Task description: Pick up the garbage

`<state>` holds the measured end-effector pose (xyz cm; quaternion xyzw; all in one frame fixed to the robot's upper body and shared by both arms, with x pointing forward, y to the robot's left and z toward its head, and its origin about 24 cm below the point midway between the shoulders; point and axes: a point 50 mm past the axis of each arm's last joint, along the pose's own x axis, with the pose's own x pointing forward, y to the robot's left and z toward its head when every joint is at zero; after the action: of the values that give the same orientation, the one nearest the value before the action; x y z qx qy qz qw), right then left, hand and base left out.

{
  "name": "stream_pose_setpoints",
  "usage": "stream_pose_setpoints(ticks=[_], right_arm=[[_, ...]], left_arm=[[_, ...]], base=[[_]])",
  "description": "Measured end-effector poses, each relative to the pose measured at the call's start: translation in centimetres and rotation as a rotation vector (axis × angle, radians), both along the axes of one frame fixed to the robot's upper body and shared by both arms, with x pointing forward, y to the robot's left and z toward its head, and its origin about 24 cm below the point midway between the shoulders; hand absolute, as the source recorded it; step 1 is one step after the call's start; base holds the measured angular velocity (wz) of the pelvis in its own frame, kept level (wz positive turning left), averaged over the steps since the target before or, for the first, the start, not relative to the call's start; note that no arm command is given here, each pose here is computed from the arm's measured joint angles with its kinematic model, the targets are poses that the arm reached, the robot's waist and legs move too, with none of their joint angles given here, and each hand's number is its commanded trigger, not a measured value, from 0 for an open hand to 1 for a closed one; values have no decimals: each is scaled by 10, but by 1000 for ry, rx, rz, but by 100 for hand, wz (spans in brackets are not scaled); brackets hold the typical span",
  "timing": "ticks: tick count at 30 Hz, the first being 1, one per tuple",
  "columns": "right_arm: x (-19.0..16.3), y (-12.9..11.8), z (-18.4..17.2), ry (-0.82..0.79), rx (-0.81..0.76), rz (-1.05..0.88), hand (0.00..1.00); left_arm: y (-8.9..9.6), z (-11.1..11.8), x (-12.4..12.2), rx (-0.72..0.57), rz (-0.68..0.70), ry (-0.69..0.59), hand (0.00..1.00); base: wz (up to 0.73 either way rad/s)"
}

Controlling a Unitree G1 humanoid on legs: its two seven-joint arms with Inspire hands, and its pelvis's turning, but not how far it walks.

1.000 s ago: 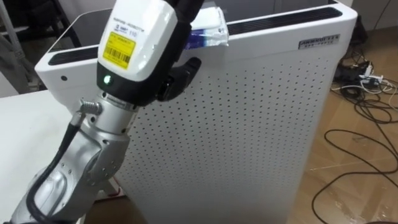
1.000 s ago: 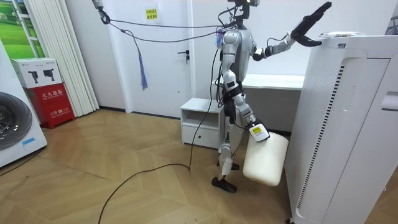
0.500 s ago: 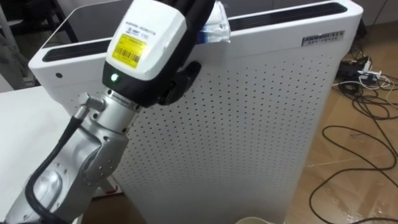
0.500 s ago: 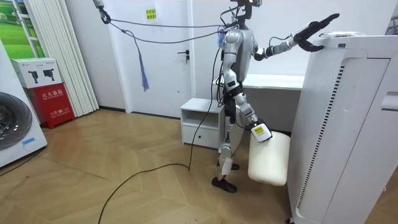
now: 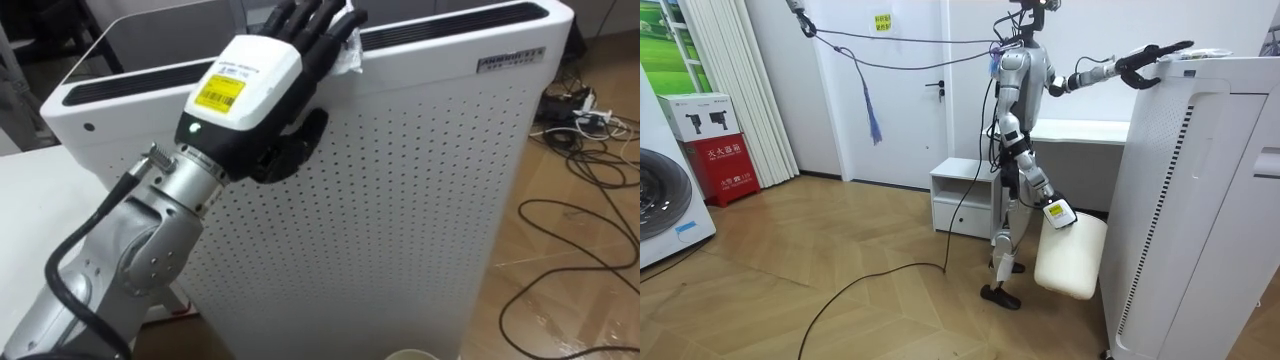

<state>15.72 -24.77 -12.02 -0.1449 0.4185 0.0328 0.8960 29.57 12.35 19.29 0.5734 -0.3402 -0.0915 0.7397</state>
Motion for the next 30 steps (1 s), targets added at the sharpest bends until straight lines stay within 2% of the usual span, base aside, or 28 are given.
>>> stream_pose_setpoints(ticks=[7, 30], right_arm=[[5, 2, 3, -12, -27, 8, 100], [1, -8, 3, 24, -67, -18, 100]], left_arm=[[4, 19, 8, -30, 30, -40, 100], [11, 39, 19, -76, 54, -71, 100]], base=[[-1], [-2]])
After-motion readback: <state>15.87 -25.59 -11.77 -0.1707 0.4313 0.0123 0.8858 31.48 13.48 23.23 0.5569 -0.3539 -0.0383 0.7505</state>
